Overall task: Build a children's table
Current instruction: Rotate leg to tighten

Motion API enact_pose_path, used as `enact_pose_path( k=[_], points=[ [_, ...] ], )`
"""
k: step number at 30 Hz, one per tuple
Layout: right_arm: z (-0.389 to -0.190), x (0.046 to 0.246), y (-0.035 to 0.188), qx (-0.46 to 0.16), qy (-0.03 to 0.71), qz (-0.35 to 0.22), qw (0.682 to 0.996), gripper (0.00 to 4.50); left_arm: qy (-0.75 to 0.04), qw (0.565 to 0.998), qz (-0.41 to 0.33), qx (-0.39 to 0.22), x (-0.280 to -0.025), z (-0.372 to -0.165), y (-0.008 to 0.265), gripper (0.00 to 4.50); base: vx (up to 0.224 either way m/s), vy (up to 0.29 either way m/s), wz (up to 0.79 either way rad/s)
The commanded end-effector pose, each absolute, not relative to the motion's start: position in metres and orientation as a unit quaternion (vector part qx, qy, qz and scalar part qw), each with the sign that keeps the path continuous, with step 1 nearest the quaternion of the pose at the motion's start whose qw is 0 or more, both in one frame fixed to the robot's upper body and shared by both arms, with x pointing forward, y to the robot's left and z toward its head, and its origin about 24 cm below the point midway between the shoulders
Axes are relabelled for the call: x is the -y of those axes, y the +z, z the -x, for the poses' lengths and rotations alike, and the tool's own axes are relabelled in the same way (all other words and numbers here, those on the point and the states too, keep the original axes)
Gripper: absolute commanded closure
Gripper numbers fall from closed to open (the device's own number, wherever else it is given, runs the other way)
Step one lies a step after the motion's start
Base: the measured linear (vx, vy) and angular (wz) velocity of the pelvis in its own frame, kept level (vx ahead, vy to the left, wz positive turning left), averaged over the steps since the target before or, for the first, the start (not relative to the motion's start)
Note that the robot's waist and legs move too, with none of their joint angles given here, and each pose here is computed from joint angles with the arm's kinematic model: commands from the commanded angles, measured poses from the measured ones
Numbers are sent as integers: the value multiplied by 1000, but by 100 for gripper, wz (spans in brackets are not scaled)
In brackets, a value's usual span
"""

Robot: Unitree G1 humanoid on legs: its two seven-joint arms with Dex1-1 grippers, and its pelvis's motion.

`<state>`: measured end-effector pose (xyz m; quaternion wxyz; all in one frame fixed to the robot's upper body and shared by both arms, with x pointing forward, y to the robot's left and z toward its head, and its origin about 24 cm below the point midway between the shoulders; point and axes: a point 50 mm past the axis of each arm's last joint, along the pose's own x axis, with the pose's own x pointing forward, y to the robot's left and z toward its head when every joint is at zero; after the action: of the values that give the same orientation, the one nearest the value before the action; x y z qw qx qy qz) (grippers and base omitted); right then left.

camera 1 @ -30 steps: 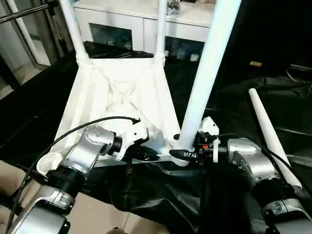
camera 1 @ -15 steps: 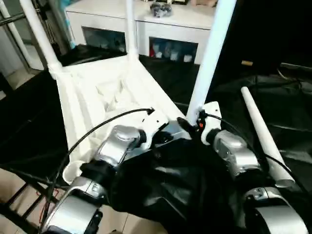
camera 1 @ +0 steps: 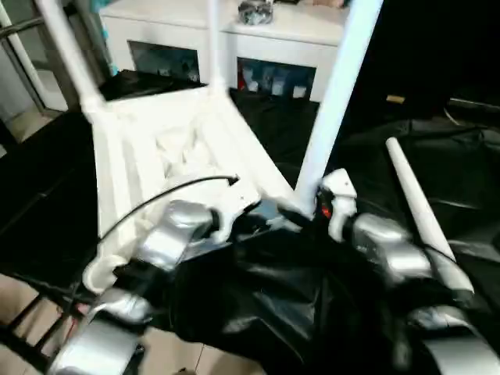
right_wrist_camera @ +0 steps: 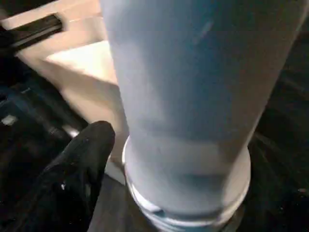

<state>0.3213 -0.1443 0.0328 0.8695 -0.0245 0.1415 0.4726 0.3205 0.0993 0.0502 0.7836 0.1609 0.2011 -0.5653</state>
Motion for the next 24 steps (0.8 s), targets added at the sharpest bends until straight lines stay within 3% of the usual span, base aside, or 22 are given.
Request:
enact_pose_path(
  k=[1,4,12,13,17,23,24],
  points=[
    [-307,126,28,-155,561,23,813,62,-611,757,-157,-170,-87,-315,57,450,0,0,0],
    [-301,131,27,-170,594,40,786,94,-629,740,-161,-174,-95,-312,58,450,0,0,0],
    [-298,131,28,-173,616,38,768,138,-639,729,-165,-181,-101,-310,59,450,0,0,0],
    [-298,131,28,-174,619,35,765,160,-641,727,-164,-182,-101,-310,59,450,0,0,0],
    [-296,131,29,-175,625,29,761,169,-645,725,-161,-184,-102,-310,58,450,0,0,0],
    [-306,128,18,-194,542,19,818,174,-588,772,-156,-185,-96,-321,56,450,0,0,0],
    [-314,127,12,-207,481,26,851,174,-563,790,-159,-184,-92,-326,56,450,0,0,0]
  ],
)
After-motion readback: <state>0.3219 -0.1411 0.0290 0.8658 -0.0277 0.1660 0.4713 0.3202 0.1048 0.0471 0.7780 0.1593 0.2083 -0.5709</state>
